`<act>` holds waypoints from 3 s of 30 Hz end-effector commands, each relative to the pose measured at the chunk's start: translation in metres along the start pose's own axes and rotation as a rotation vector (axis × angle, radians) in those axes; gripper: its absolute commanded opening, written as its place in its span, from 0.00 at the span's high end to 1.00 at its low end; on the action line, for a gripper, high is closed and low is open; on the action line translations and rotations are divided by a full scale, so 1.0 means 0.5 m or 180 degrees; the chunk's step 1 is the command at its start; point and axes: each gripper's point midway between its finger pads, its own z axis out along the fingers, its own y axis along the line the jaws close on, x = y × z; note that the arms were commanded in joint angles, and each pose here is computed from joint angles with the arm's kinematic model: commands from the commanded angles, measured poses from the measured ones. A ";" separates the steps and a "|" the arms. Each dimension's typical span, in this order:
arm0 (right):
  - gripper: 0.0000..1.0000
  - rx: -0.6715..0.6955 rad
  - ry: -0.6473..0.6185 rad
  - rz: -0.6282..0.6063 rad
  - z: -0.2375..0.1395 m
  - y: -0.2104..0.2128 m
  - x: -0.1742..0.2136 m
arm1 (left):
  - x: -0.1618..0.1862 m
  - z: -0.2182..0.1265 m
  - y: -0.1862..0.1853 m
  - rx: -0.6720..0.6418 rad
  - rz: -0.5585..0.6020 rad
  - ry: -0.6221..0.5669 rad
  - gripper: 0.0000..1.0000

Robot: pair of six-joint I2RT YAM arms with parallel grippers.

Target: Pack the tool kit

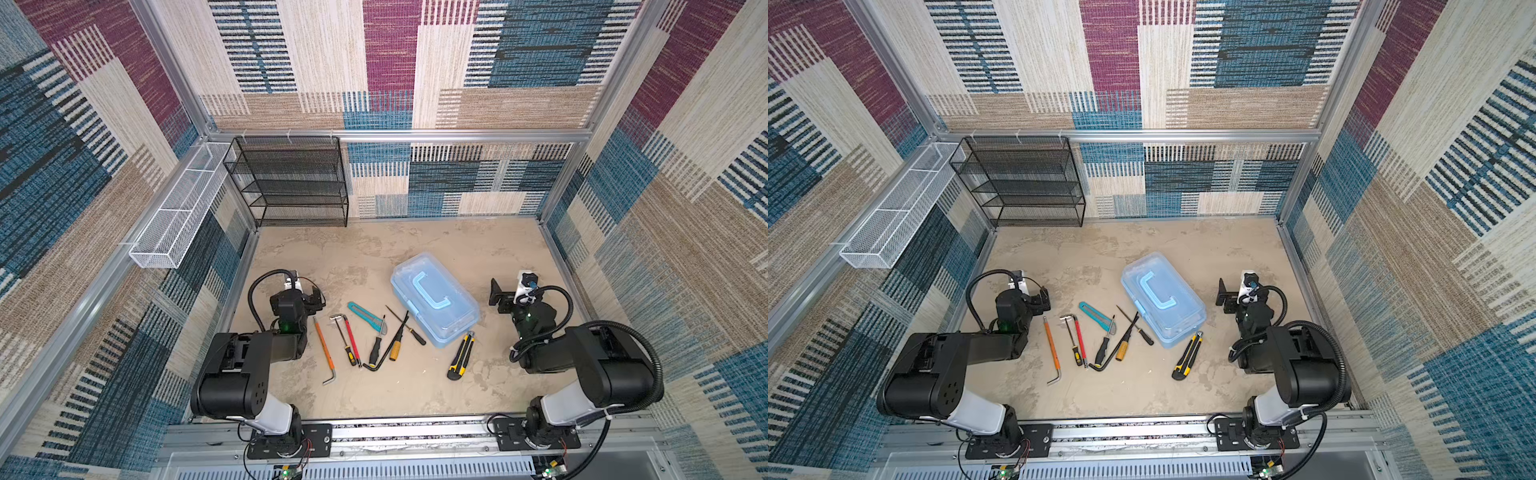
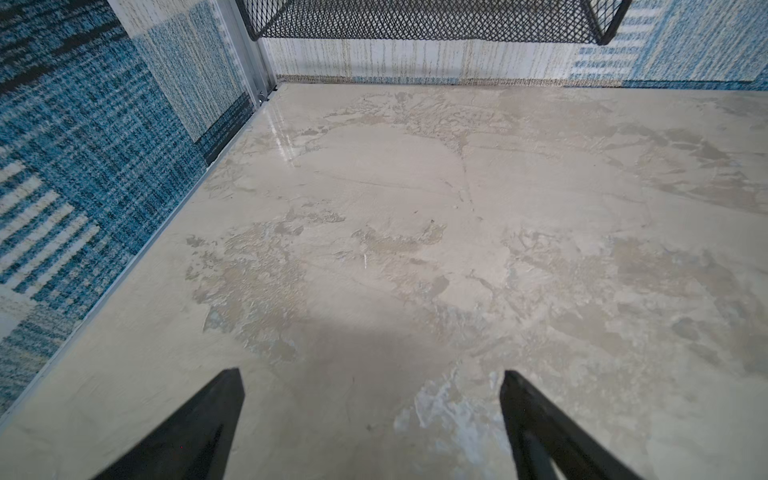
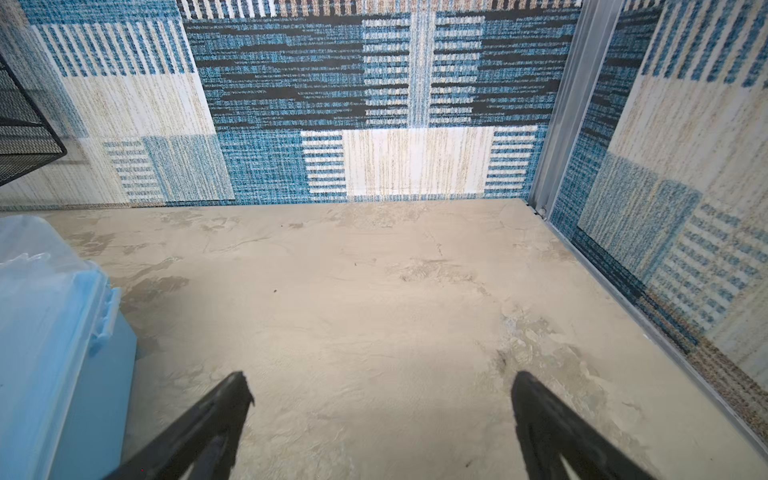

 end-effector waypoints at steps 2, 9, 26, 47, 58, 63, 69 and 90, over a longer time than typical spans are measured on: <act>0.00 -0.0003 -0.0155 -0.0013 0.001 0.000 -0.026 | -0.026 -0.001 0.000 0.0000 -0.0016 -0.0169 0.01; 0.00 -0.0005 -0.0155 -0.0014 0.001 0.001 -0.026 | -0.024 -0.001 0.000 -0.0002 -0.0014 -0.0162 0.01; 0.00 -0.0003 -0.0147 -0.0013 0.002 0.000 -0.024 | -0.024 0.000 -0.002 0.0018 -0.0011 -0.0150 0.01; 0.10 -0.0023 0.0088 -0.0003 0.036 0.004 -0.043 | -0.037 -0.010 -0.022 0.0167 0.0100 -0.0181 0.02; 0.04 -0.0735 0.0392 0.0356 0.038 0.086 -0.158 | -0.138 -0.096 -0.122 0.1058 -0.0668 0.0432 0.24; 0.05 -0.1253 0.0387 0.0479 0.014 0.152 -0.197 | -0.116 -0.159 -0.240 0.1663 -0.0747 0.0641 0.27; 0.05 -0.1598 0.0713 0.0110 0.006 0.250 -0.178 | -0.063 -0.221 -0.385 0.2217 -0.0488 0.1063 0.31; 0.00 -0.1613 0.1289 -0.0049 -0.001 0.285 -0.085 | 0.019 -0.276 -0.644 0.3159 -0.0334 0.1918 0.54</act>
